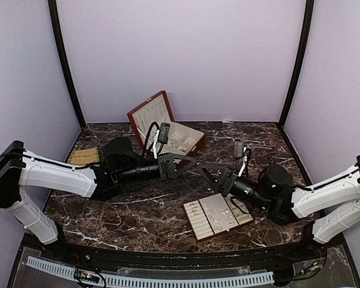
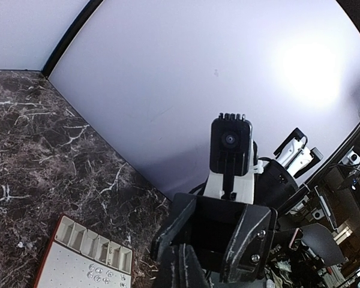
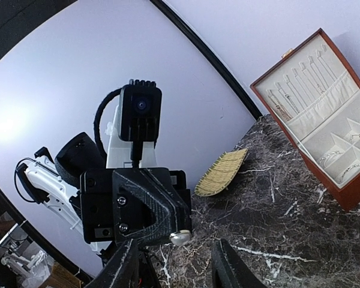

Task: Organize the mixed jewelry
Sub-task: Pass from the left arm to the right, then insert the earring into the earring holder, then pick up the earring from the center of the board.

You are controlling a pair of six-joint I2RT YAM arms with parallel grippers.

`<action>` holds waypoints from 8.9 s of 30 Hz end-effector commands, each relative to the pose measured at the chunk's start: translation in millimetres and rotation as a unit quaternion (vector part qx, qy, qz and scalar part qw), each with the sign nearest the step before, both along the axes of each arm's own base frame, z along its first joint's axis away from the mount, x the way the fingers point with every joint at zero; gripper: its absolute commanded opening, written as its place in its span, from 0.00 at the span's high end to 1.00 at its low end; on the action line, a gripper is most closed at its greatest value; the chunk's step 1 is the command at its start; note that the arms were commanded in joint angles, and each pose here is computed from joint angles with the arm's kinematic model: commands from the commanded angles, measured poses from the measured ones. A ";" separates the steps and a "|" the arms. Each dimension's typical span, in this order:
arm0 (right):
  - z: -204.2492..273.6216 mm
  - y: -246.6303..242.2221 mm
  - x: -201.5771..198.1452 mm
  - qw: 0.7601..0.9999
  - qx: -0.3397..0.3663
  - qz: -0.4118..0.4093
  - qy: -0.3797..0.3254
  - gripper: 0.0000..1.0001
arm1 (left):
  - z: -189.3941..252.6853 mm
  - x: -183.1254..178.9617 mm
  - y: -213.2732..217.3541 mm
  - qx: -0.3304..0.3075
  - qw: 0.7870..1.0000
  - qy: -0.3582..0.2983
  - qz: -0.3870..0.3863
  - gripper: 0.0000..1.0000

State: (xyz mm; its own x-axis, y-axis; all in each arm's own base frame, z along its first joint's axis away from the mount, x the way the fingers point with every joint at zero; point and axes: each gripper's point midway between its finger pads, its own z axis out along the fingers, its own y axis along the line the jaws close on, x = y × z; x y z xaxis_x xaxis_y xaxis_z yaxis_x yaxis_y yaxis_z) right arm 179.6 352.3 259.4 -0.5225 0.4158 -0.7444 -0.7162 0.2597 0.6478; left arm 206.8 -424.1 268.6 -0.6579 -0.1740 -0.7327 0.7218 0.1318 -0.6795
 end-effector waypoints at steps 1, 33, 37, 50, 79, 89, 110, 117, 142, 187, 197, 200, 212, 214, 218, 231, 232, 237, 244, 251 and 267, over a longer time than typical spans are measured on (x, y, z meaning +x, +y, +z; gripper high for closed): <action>36.1 0.8 -1.8 0.997 0.070 0.010 -0.027 0.60 | 27.7 -10.6 8.7 -0.043 0.999 -0.013 -0.017 1.00; 47.8 8.3 -8.0 0.993 0.101 0.047 -0.040 0.92 | 29.7 -15.3 12.8 -0.060 0.998 -0.009 -0.024 1.00; 49.1 5.8 -7.2 0.993 0.104 0.042 -0.039 0.97 | 28.8 -15.7 12.4 -0.060 0.998 -0.008 -0.025 1.00; 11.3 0.0 11.0 1.000 -0.002 0.004 0.008 1.00 | 21.9 -9.2 21.1 -0.034 0.999 -0.009 0.004 0.61; -160.6 -60.6 8.5 0.856 -0.438 0.010 0.274 1.00 | -155.8 -39.5 35.2 0.327 0.938 0.045 -0.109 0.54; -171.1 -52.6 20.5 0.839 -0.455 0.021 0.298 1.00 | -178.5 -39.2 24.4 0.353 0.922 0.072 -0.139 0.55; -194.9 -45.2 29.4 0.799 -0.504 0.040 0.327 1.00 | -191.8 -37.1 26.2 0.362 0.917 0.079 -0.146 0.55; -201.4 -44.4 29.6 0.792 -0.512 0.044 0.329 1.00 | -192.7 -36.8 25.9 0.362 0.917 0.080 -0.146 0.55; -209.7 -42.1 32.6 0.789 -0.515 0.042 0.331 1.00 | -190.0 -36.4 23.6 0.357 0.919 0.081 -0.147 0.55; -205.6 -38.2 45.8 0.763 -0.572 -0.012 0.302 0.81 | -186.4 -37.0 22.6 0.352 0.921 0.084 -0.146 0.55; -182.3 -28.8 49.1 0.790 -0.540 -0.010 0.291 0.75 | -186.5 -35.5 24.1 0.353 0.921 0.086 -0.140 0.56; -164.9 -30.7 54.6 0.803 -0.525 -0.023 0.280 0.72 | -185.3 -35.0 24.1 0.347 0.924 0.088 -0.134 0.56; -177.6 -106.4 57.7 0.814 -0.474 -0.099 0.319 0.30 | -155.6 -5.5 40.5 0.305 0.948 0.062 -0.069 0.53; -185.3 -114.3 54.9 0.816 -0.462 -0.100 0.333 0.26 | -151.4 3.3 45.7 0.300 0.950 0.060 -0.056 0.52; -192.8 -122.2 52.9 0.816 -0.454 -0.107 0.342 0.25 | -148.3 10.2 50.3 0.298 0.952 0.058 -0.047 0.49; -186.3 -136.9 58.5 0.827 -0.436 -0.145 0.324 0.24 | -148.0 53.5 18.4 0.337 0.940 0.031 -0.031 0.47; -183.5 -138.4 60.3 0.829 -0.434 -0.149 0.320 0.24 | -149.6 60.0 13.6 0.341 0.939 0.032 -0.026 0.48; -169.7 -147.1 69.5 0.843 -0.411 -0.174 0.300 0.24 | -164.8 85.2 -8.2 0.356 0.934 0.021 0.003 0.55; -160.2 -150.4 78.5 0.863 -0.374 -0.183 0.285 0.24 | -181.3 95.6 -38.3 0.388 0.921 -0.028 0.016 0.57; -159.6 -149.9 84.6 0.871 -0.358 -0.181 0.283 0.24 | -208.1 95.4 -62.3 0.424 0.904 -0.058 0.011 0.59; -163.3 -151.4 82.2 0.876 -0.338 -0.177 0.294 0.24 | -236.7 102.8 -70.8 0.443 0.894 -0.057 0.023 0.69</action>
